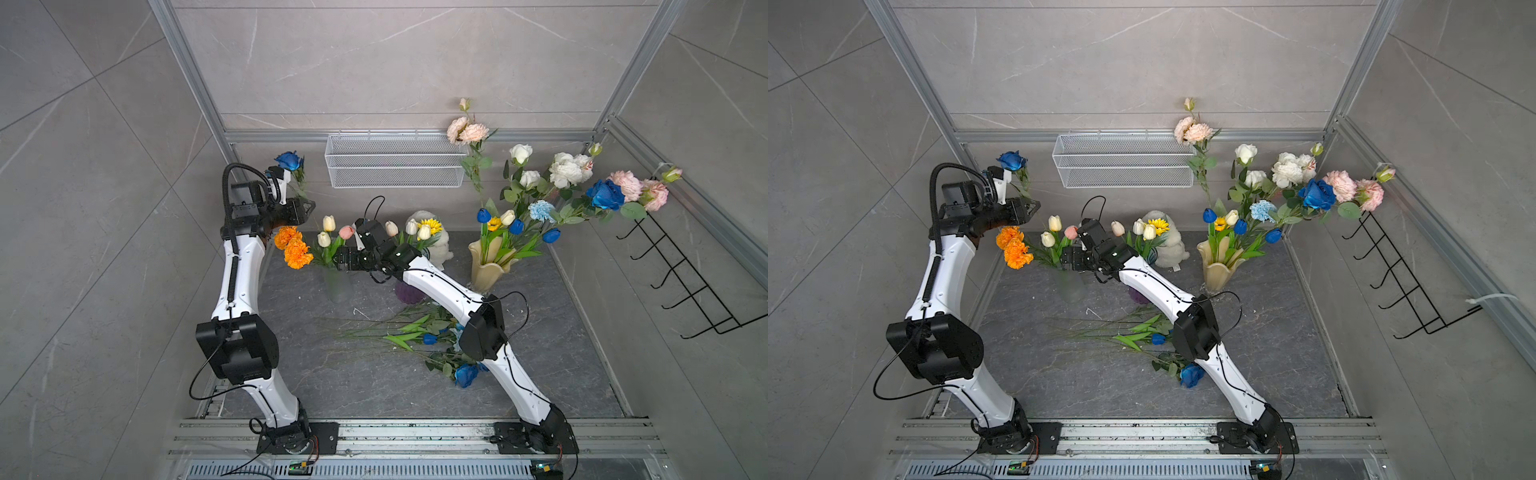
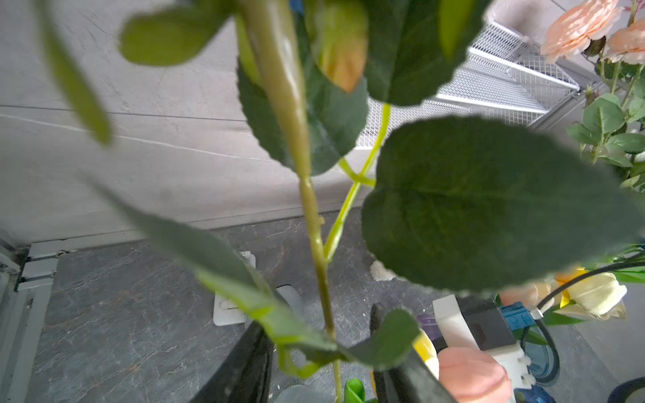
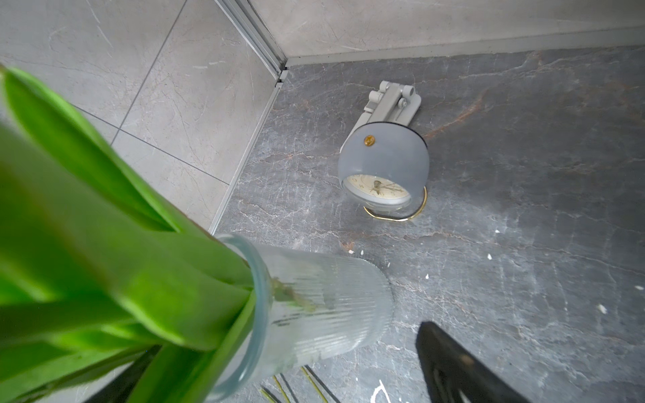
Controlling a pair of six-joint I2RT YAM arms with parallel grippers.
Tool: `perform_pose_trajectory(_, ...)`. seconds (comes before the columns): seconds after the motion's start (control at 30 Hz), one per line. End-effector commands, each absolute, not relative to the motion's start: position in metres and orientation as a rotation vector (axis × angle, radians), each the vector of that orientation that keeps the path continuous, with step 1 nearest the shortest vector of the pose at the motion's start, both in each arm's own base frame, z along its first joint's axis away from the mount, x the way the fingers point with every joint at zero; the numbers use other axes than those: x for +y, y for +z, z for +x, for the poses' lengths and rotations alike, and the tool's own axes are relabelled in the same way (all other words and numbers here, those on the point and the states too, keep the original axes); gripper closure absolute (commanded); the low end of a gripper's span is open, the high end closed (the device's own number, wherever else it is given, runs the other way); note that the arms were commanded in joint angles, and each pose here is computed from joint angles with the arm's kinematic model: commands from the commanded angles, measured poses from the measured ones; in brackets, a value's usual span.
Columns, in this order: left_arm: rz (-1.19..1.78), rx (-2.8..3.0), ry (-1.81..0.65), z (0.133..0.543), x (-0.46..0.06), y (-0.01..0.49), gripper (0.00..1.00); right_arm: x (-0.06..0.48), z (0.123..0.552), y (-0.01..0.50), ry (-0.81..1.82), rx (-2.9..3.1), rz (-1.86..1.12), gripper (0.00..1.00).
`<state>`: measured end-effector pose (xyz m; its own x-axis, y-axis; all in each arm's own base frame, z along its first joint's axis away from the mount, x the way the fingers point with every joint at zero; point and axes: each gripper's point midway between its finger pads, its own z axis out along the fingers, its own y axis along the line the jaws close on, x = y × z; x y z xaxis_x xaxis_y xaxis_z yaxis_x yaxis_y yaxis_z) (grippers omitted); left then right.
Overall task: Pick out blue flowers from the vase
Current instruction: Pick up the flower from the vase, then place the flower at the center of the board.
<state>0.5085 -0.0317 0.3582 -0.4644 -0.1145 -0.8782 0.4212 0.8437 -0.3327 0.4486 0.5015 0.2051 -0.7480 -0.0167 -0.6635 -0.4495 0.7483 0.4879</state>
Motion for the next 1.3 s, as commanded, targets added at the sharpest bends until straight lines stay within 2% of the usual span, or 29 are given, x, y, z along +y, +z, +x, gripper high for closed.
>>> perform_pose_trajectory(0.0, 0.320, 1.828, -0.703, 0.499, -0.049, 0.392, 0.65, 0.500, 0.447, 0.191, 0.836, 2.324, -0.366, 0.01)
perform_pose_trajectory(0.07, 0.317, 1.822, -0.709, 0.499, -0.049, 0.393, 0.78, 0.500, 0.447, 0.192, 0.827, 2.322, -0.373, 0.01)
perform_pose_trajectory(0.37, 0.339, 1.745, -0.684, 0.492, -0.050, 0.418, 0.92, 0.500, 0.447, 0.197, 0.832, 2.315, -0.384, 0.01)
perform_pose_trajectory(0.47, 0.353, 1.705, -0.670, 0.488, -0.050, 0.432, 1.00, 0.501, 0.446, 0.194, 0.831, 2.320, -0.382, 0.02)
perform_pose_trajectory(0.8, 0.424, 1.571, -0.583, 0.463, -0.053, 0.493, 1.00, 0.500, 0.446, 0.195, 0.811, 2.317, -0.398, 0.02)
perform_pose_trajectory(0.97, 0.461, 1.497, -0.503, 0.430, -0.055, 0.539, 1.00, 0.501, 0.445, 0.199, 0.816, 2.313, -0.398, 0.02)
perform_pose_trajectory(1.27, 0.409, 1.302, -0.235, 0.346, -0.043, 0.616, 1.00, 0.494, 0.440, 0.275, 0.862, 2.173, -0.415, 0.02)
